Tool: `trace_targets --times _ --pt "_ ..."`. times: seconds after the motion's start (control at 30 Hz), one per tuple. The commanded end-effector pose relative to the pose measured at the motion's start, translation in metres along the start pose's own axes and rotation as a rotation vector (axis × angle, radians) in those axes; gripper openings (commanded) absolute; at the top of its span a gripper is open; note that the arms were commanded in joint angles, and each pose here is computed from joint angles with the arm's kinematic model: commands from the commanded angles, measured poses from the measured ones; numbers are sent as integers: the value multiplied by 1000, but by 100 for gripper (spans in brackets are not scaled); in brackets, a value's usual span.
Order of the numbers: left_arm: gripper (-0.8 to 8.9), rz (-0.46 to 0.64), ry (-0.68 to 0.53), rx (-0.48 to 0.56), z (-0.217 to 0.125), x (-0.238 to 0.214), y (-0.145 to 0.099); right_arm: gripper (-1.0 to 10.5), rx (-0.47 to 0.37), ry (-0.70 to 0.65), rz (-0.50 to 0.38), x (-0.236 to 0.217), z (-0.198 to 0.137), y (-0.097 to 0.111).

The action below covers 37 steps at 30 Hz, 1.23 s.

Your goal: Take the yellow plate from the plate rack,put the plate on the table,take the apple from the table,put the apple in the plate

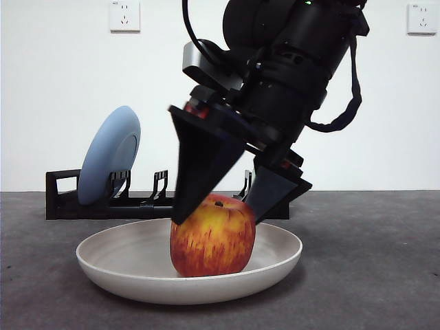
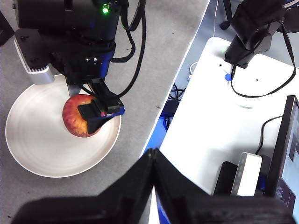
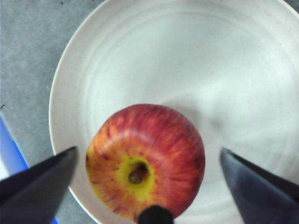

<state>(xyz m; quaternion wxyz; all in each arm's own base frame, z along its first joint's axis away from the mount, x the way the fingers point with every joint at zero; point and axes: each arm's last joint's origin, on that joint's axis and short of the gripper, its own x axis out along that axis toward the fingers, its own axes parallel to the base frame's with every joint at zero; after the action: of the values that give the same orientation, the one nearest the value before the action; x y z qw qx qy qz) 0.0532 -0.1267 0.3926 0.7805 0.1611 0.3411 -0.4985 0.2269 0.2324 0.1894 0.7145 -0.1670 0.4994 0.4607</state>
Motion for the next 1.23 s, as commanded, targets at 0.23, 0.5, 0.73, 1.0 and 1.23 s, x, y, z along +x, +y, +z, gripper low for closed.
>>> trace_targets --times 0.23,0.5,0.73,1.0,1.23 --pt "-8 3 17 12 -2 0 0 599 -4 -8 -19 -38 17 10" --pt "-8 3 22 19 -2 0 0 598 -54 -50 -60 -129 25 37" --pt "-8 6 21 19 -2 0 0 594 -50 -103 -62 -197 6 60" --pt "-8 6 18 19 -2 0 0 465 22 -45 -37 -231 -33 76" --pt "-8 6 19 19 -2 0 0 45 48 -129 -25 -252 -50 85"
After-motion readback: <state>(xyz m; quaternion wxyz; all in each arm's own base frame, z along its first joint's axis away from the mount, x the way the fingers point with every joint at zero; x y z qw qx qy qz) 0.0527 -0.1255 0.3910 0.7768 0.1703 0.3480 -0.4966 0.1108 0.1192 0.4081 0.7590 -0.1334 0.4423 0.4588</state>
